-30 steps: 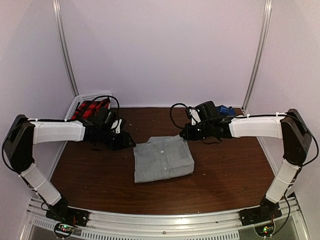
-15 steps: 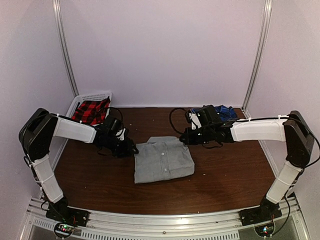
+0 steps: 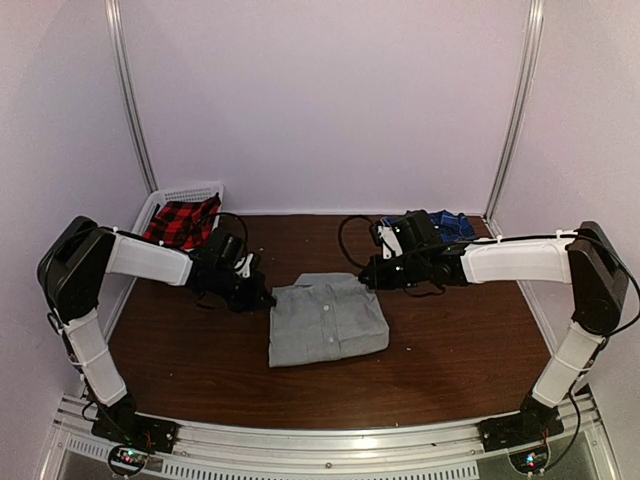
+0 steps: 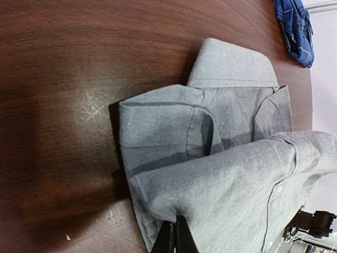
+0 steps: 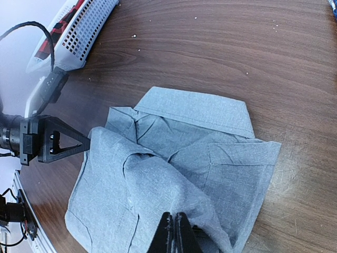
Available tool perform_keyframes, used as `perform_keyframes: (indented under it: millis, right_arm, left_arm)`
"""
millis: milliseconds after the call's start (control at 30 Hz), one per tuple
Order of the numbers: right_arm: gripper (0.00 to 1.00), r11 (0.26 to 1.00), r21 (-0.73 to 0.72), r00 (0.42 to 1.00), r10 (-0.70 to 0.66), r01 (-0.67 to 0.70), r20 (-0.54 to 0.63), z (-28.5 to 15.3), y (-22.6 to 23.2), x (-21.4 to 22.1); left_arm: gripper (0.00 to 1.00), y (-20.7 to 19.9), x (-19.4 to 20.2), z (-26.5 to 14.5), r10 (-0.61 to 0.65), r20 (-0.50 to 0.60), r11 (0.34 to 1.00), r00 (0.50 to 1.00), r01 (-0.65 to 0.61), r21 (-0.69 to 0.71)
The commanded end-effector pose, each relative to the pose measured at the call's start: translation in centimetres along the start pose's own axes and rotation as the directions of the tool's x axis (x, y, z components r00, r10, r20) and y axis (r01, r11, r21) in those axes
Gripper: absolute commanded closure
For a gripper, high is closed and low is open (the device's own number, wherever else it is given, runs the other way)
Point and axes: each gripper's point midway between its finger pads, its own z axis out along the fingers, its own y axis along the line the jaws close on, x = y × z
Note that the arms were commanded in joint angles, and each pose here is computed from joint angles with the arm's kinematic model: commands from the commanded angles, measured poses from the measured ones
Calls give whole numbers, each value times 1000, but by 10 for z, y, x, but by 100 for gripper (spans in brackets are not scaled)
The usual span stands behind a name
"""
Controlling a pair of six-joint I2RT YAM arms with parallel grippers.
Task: Fold and stack the long sleeve shirts
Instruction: Pick up the crumpled shirt from the center of the board, then adjust the crumpled shirt at the center of the board.
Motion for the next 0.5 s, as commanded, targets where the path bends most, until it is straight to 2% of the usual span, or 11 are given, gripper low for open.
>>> perform_keyframes:
  millis: [0,133,267,467]
  right_arm:
    - [98,1000,-27,1000,-9,9,26,-10,11,-5]
    - [99,1000,-27,1000,-13,14,28,-23,14,-1]
    - [99,1000,-25,999,-14,15,35,-44,16,7]
    - [99,996,-88,1000,-2,2,4,-82,32,44]
  left_arm:
    - [100,-33,-15,-19,67,48,993,997,-71,90]
    - [100,-54,-10,-41,110,50,987,993,-115,112]
    - [100,-75,11,-57,157,16,978,987,-158,133]
    - [100,-96,73,-73,225,-80,960,971,-207,186]
